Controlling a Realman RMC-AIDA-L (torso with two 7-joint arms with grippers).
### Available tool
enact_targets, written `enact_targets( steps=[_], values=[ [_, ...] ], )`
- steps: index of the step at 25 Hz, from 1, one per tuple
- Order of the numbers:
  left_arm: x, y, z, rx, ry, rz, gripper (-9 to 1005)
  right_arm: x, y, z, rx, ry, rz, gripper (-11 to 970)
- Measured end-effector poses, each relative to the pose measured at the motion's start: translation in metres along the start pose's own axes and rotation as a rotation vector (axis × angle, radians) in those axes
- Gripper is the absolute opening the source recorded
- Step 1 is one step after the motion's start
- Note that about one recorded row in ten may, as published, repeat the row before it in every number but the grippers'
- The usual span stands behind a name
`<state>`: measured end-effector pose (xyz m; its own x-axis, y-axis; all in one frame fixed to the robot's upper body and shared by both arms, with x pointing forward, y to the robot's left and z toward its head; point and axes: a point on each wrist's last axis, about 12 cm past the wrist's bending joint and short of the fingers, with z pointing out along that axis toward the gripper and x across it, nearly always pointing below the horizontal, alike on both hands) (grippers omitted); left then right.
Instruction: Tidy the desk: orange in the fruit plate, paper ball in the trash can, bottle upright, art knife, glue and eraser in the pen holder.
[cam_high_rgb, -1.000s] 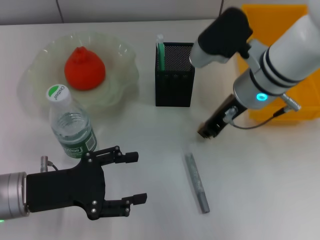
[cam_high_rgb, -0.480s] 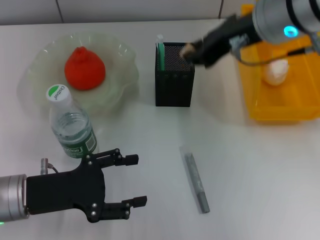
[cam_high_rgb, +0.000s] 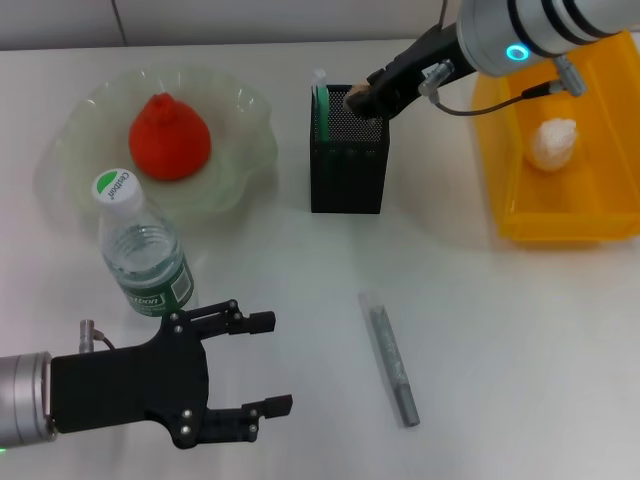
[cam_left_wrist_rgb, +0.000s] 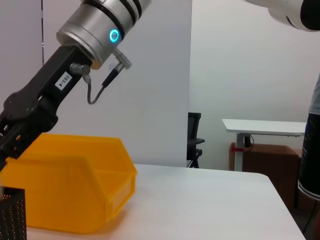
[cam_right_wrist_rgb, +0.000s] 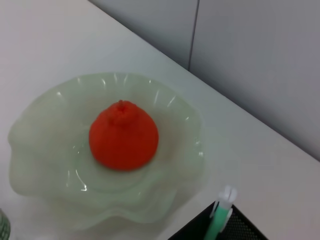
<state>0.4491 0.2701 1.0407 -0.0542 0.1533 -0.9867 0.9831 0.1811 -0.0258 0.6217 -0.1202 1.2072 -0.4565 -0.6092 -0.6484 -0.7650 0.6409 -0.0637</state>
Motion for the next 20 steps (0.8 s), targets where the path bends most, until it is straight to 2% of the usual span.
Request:
enact_targets(
  steps=[3, 7, 11, 15, 20],
  values=[
    [0.0, 0.0, 0.0, 0.0, 0.0, -0.001, 788, -0.002, 0.003, -0.007, -0.008, 0.003, 0.011, 360],
    [0.0, 0.0, 0.0, 0.0, 0.001, -0.001, 788, -0.002, 0.013, -0.028, -0.025, 0.014, 0.031, 376],
    [0.0, 0.0, 0.0, -0.001, 0.003, 0.0, 788, 0.005, 0.027, -0.043, -0.052, 0.054, 0.055, 554],
    [0.0, 0.001, 0.0, 0.001, 0.002, 0.002, 788, 0.023, 0.047, -0.04, -0.093, 0.146, 0.048, 783],
    [-0.001, 0.002, 0.001, 0.002, 0.005, 0.004, 788, 0.042, 0.06, -0.024, -0.125, 0.224, 0.064, 780]
  ],
)
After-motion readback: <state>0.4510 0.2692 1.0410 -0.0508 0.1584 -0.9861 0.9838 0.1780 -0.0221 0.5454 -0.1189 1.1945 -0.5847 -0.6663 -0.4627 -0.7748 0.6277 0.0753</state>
